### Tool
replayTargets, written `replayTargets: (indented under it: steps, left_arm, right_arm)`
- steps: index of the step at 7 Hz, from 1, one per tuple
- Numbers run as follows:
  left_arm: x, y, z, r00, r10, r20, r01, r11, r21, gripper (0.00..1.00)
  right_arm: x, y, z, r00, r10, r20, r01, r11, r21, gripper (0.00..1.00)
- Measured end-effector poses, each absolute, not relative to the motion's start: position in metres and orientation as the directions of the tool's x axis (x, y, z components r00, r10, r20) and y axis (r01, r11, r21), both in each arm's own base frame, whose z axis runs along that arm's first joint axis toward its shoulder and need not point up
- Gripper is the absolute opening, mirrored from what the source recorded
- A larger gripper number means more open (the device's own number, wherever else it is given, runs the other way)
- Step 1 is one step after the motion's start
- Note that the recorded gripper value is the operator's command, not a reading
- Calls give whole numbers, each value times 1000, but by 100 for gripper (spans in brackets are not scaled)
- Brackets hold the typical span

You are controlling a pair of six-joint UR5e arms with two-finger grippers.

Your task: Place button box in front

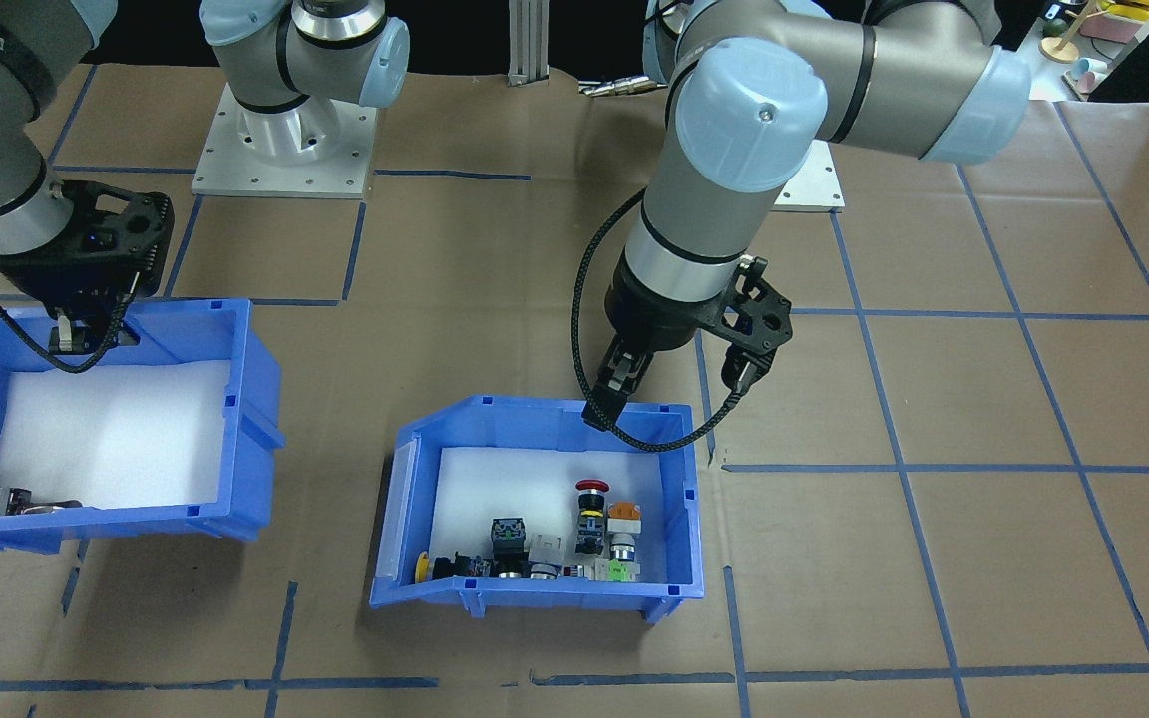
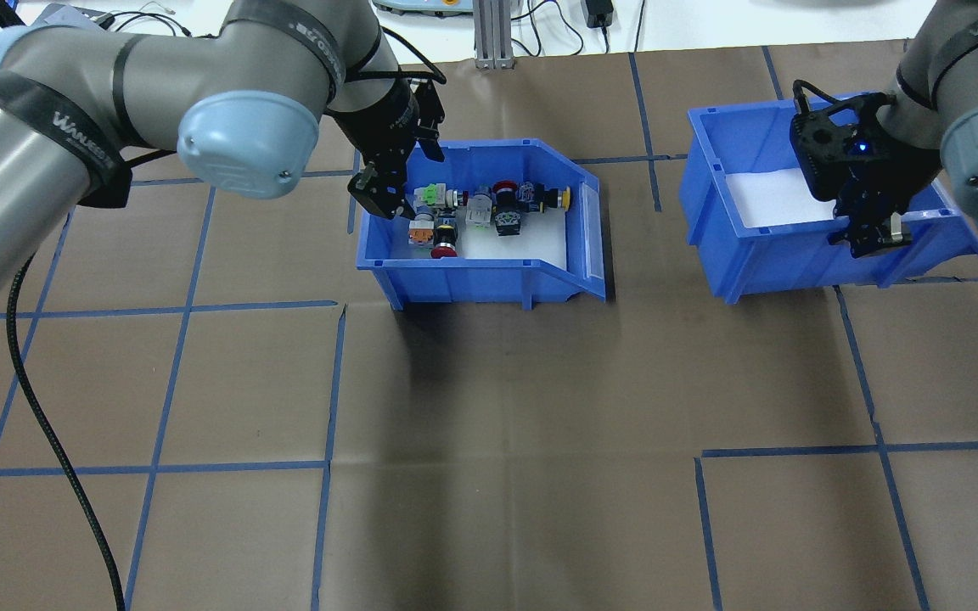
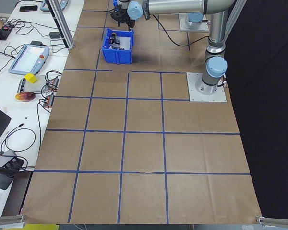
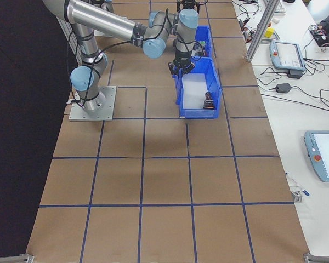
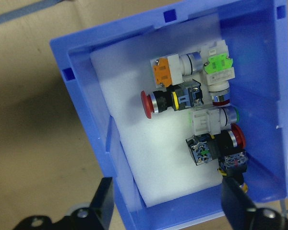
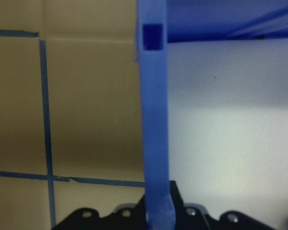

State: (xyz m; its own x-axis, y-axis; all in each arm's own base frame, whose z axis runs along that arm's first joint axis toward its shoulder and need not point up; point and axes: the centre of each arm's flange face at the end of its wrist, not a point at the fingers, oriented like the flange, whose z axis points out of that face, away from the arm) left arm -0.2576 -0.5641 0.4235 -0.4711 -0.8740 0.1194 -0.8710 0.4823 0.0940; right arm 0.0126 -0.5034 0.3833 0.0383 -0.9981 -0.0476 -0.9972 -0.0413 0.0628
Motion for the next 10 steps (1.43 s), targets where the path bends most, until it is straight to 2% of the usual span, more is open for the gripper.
replayTargets:
  steps: [1,2,4,5,7,9,10]
  left_arm:
    - [-246,-564,454,-549,-831,89,-829,555,66,95]
    - [-234,-563,486,-646,-762,49,-762,647,19,97]
    - [-216,-559,539,-861,-506,-49,-501,861,-88,97]
    - [-213,-556,556,-929,-364,-73,-355,929,-106,98]
    - [-196,-544,579,-990,-113,-87,-103,989,-103,98]
    - [-152,-535,594,-999,48,19,47,997,-60,99]
    - [-136,-530,600,-991,122,47,119,991,-61,99]
  right_arm:
    - [18,-484,381,11,-999,-50,-998,-14,60,7]
    - [25,-462,377,-19,-998,-52,-998,16,57,7]
    - [42,-429,371,-42,-998,-48,-998,40,55,7]
    - [57,-420,370,-40,-998,-38,-998,38,58,7]
    - [101,-399,359,-39,-998,-41,-997,36,70,7]
    - [119,-379,344,-38,-999,-19,-996,36,85,6]
    - [120,-375,343,-37,-999,-10,-995,36,94,6]
